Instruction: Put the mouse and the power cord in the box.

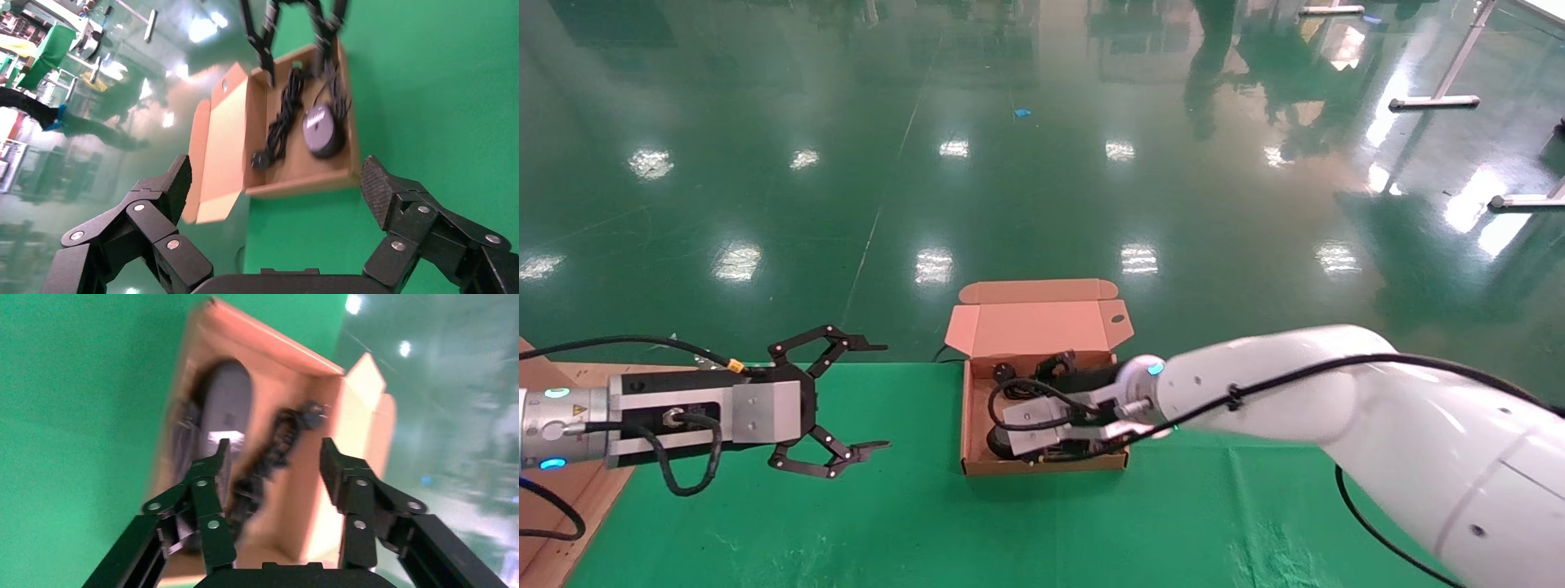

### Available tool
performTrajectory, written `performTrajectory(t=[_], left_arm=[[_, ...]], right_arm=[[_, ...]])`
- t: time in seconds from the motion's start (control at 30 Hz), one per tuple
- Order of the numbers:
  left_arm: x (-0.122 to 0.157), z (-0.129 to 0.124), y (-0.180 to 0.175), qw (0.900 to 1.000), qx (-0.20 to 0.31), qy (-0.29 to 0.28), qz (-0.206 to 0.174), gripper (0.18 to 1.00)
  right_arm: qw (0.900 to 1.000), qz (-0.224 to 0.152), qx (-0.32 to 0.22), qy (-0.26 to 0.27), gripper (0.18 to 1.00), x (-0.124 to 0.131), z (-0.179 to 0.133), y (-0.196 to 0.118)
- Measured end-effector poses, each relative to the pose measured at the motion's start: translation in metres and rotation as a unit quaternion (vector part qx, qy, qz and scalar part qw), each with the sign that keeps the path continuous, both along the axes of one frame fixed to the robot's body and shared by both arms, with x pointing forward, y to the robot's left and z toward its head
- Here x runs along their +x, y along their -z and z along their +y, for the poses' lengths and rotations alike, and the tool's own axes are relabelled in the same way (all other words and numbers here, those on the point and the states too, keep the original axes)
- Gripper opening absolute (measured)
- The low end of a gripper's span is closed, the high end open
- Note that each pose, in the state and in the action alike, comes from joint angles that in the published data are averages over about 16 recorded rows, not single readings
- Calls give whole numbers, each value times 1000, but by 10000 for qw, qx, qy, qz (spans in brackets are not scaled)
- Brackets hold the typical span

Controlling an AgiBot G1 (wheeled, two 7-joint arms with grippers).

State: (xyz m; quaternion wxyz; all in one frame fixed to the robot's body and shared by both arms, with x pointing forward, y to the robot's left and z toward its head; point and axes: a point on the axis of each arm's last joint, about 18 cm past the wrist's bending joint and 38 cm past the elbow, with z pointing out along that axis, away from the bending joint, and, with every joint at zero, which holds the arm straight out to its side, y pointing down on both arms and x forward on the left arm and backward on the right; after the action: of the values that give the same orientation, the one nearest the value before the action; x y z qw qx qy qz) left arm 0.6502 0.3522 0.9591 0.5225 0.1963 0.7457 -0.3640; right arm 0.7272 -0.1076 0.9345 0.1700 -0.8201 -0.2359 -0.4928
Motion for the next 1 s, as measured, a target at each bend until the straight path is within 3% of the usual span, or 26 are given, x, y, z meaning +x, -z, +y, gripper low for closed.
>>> performTrajectory(t=[0.2,0.4,0.6,1.0], left_arm=[[-12,-9,-3,9986,-435,204,234,1001],[-26,-17,-7,9940,-864,435,502,1001],[-42,-24,-11,9869,-1242,671,781,1001],[-80,-34,-20,9669,-1827,1136,1372,1001]], right_arm=[[9954,626,724,-40,602,-15,-13,11],[9811,1230,1486,-129,741,-33,-30,17],[9600,1731,2185,-269,857,-54,-49,17],[9090,2416,3326,-685,984,-102,-92,2]])
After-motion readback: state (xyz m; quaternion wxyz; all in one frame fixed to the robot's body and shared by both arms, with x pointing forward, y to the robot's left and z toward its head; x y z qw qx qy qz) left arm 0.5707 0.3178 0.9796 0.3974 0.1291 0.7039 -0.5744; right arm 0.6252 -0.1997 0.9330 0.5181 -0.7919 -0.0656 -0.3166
